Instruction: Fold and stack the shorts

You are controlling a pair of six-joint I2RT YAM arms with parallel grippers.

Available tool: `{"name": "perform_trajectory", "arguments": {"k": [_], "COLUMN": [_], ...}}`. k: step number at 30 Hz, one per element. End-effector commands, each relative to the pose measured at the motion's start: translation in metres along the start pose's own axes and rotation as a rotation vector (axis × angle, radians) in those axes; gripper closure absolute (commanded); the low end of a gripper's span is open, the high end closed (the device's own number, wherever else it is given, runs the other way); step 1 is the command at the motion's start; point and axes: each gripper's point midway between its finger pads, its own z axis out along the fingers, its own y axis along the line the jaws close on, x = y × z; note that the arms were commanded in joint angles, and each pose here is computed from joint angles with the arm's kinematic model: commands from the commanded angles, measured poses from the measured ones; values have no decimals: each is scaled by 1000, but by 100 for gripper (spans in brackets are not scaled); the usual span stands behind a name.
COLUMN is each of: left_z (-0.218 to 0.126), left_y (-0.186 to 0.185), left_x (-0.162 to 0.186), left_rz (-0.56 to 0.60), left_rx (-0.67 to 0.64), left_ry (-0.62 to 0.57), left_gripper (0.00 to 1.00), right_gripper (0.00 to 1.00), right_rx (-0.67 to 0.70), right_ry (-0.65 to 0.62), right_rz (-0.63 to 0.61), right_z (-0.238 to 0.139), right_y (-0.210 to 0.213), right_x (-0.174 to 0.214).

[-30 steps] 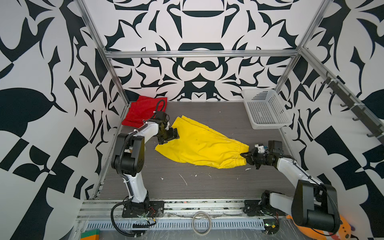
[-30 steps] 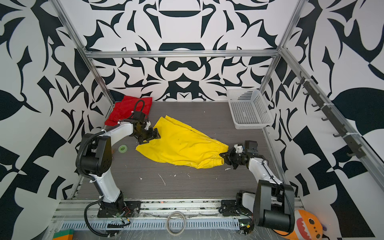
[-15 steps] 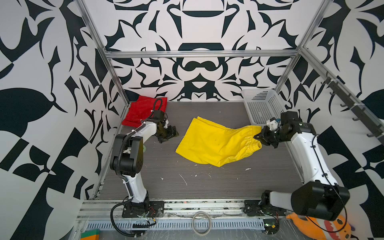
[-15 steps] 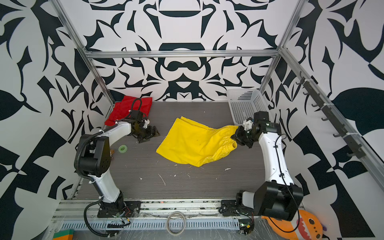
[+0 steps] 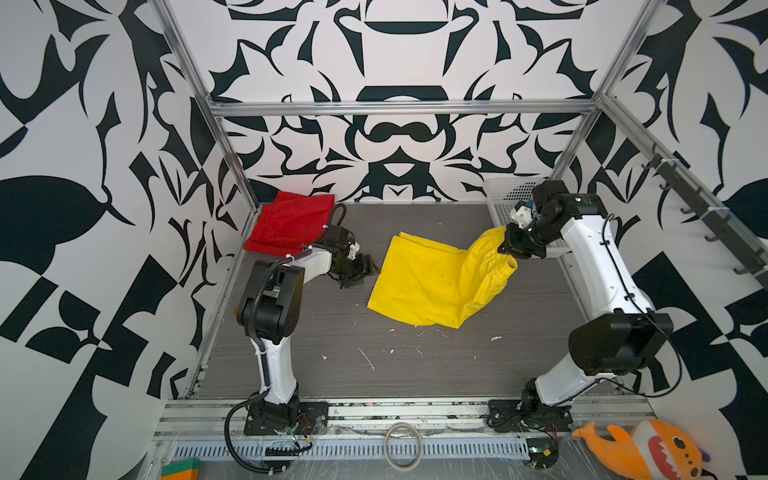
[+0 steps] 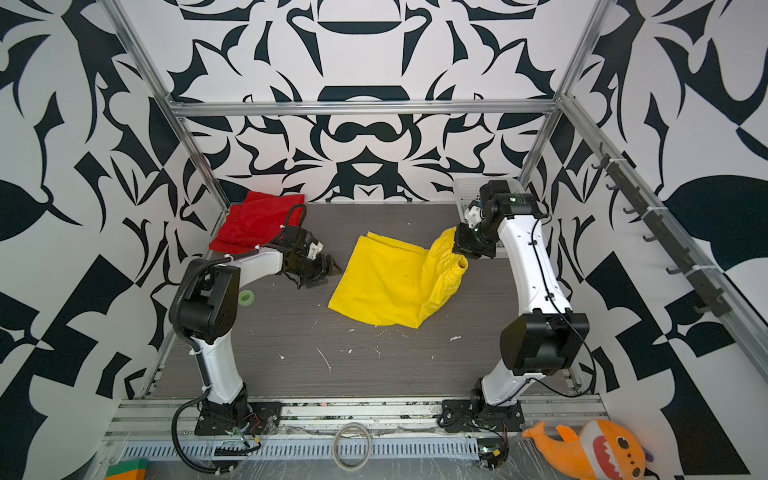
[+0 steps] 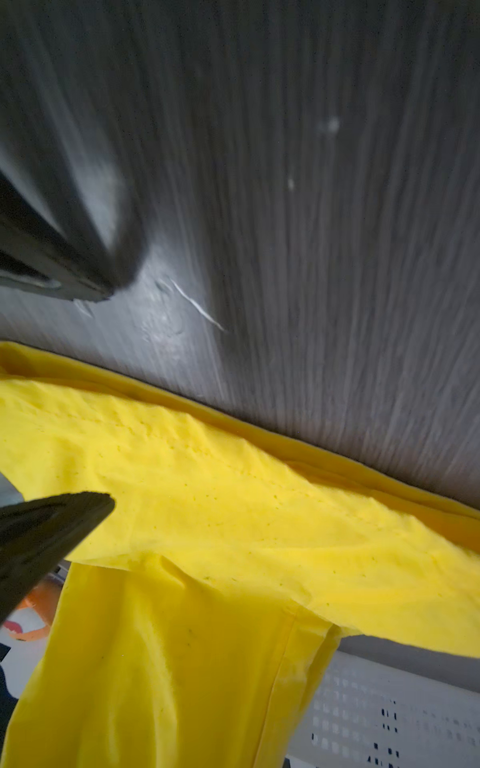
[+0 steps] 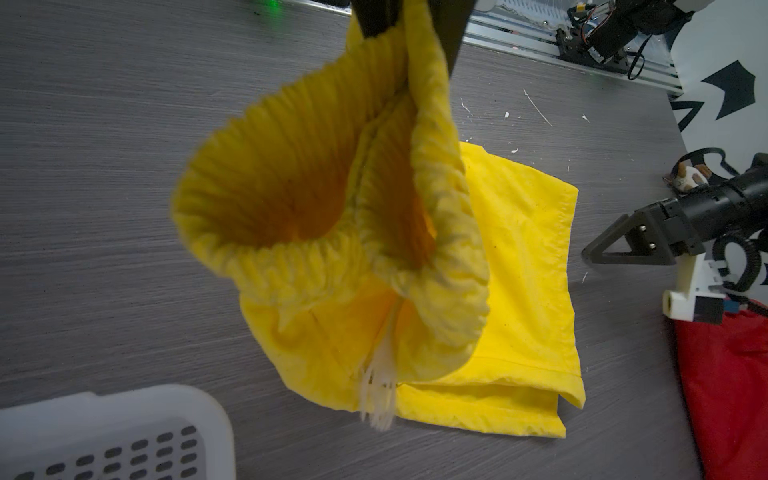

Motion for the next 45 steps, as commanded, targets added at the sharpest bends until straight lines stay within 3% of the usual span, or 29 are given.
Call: {"name": "perform_trajectory", "arguments": {"k": [1,16,25,31,36,45], "left_z": [12,22,10,2,-9,24], "left_y": [-14,7,8,1,-8,-8], "left_x": [-4,50,102,120,103,70], "left_rz": [8,18,15,8,2,-42], "left_rx": [25,-86,-112,-99,-85,-26], "left_ry": [11,77,71,47,-24,-31], "left_gripper": [26,66,66,65,56,59], "right_gripper": [100,100,100,100,100,100], "right_rx": [29,18,91,159,198,237], "right_ry": [-34,-36,19,-18,-31,-21], "right_rz": [-40,-99,-150,-163,-176,-237], "right_z": [-19,-24,-29,-42,-29,-2], "right_y": [2,11,5,5,24,70], "right_x": [0,2,37,33,22,21]}}
